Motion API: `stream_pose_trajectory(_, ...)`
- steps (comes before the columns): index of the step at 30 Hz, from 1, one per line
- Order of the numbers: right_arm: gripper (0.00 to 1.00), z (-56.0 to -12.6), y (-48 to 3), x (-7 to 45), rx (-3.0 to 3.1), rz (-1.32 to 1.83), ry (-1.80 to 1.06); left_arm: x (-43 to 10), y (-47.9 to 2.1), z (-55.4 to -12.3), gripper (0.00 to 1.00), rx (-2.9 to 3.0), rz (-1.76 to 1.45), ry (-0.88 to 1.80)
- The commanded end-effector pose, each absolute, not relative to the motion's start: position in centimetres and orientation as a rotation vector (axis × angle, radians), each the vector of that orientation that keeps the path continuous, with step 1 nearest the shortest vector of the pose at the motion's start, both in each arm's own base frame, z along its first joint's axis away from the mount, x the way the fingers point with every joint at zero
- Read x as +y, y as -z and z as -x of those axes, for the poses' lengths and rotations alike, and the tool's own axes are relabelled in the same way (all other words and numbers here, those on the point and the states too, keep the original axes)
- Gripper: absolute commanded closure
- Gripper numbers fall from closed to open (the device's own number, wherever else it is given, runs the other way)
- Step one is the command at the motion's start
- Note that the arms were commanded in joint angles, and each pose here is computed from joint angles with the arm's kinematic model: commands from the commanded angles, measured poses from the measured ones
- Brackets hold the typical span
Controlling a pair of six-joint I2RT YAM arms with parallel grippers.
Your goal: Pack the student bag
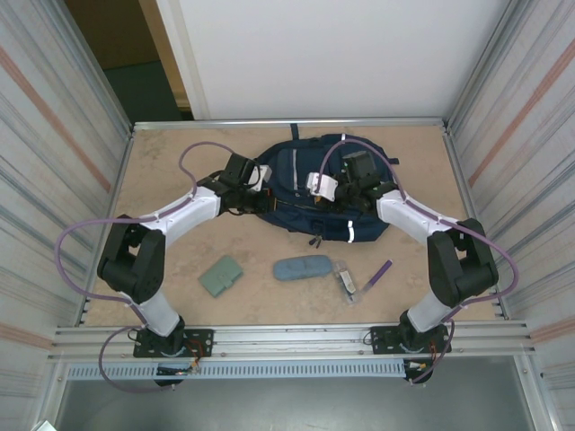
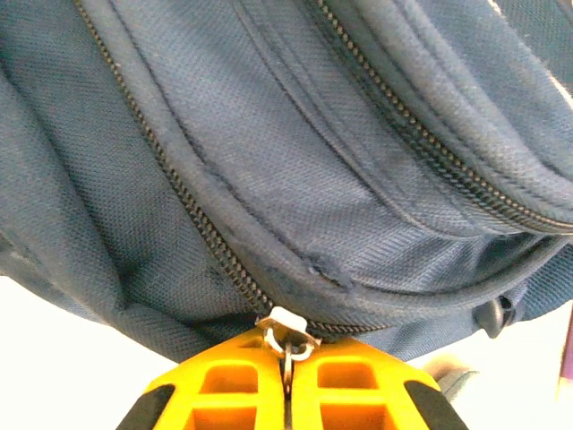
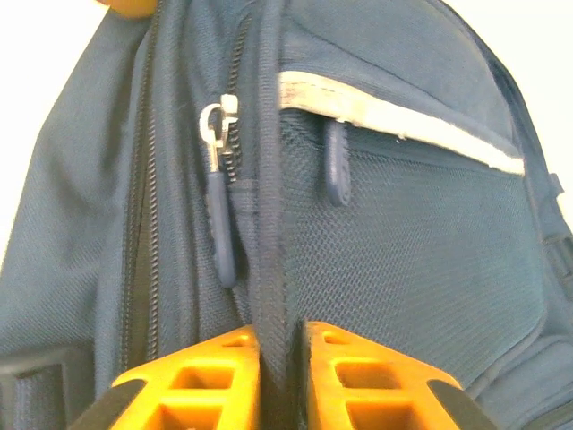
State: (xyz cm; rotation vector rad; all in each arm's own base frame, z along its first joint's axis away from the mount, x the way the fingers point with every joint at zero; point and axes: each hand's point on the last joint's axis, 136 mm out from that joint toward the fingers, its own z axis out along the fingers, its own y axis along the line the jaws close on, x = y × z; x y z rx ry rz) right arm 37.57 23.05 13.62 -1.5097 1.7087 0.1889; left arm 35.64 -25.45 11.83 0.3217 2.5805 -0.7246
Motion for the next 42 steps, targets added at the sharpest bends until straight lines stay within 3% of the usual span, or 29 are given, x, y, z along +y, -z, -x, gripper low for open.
stream_pose_trajectory(1,0.63,-37.1,-16.8,23.3,1.713,1.341,-0.322,-27.9,-14.0,-34.7,1.00,2.537,-0.416,0.876)
stream_pose_trajectory(4,0.53,-35.0,-17.7,24.0,1.685,1.336,-0.374,-29.8,-15.7,-34.2,1.00,2.503,-0.441,0.980)
stream_pose_trajectory(9,0.49,-31.8,-17.7,25.9,1.614,1.401,-0.369,-32.3,-17.1,-33.2,1.00,2.472,-0.480,1.097)
stream_pose_trajectory(13,0.45,-32.1,-16.2,26.7,1.630,1.409,-0.322,-33.5,-17.6,-32.6,1.00,2.464,-0.502,1.135)
stream_pose_trajectory(16,0.44,-33.5,-14.2,26.5,1.641,1.445,-0.133,-34.0,-18.1,-32.2,1.00,2.450,-0.521,1.171)
stream_pose_trajectory(18,0.49,-34.6,-13.2,25.8,1.627,1.463,0.034,-33.8,-18.2,-32.0,1.00,2.445,-0.528,1.162)
stream_pose_trajectory(22,0.87,-35.1,-13.2,25.0,1.567,1.495,0.176,-30.7,-17.1,-33.4,1.00,2.489,-0.411,1.022)
stream_pose_trajectory(24,0.99,-34.9,-13.4,24.7,1.529,1.527,0.195,-28.7,-16.6,-34.6,1.00,2.497,-0.337,0.964)
stream_pose_trajectory(29,1.00,-32.4,-13.2,24.2,1.455,1.683,0.043,-22.5,-13.9,-37.9,1.00,2.582,-0.190,0.652)
stream_pose_trajectory(34,1.00,-32.5,-13.1,23.4,1.467,1.747,-0.036,-18.4,-13.6,-39.0,1.00,2.604,-0.089,0.571)
stream_pose_trajectory(38,1.00,-33.2,-12.9,23.5,1.371,1.801,-0.052,-19.0,-14.2,-36.8,1.00,2.623,-0.193,0.649)
stream_pose_trajectory(42,0.95,-36.9,-12.4,23.3,1.398,1.734,-0.058,-22.2,-14.8,-33.1,1.00,2.626,-0.316,0.857)
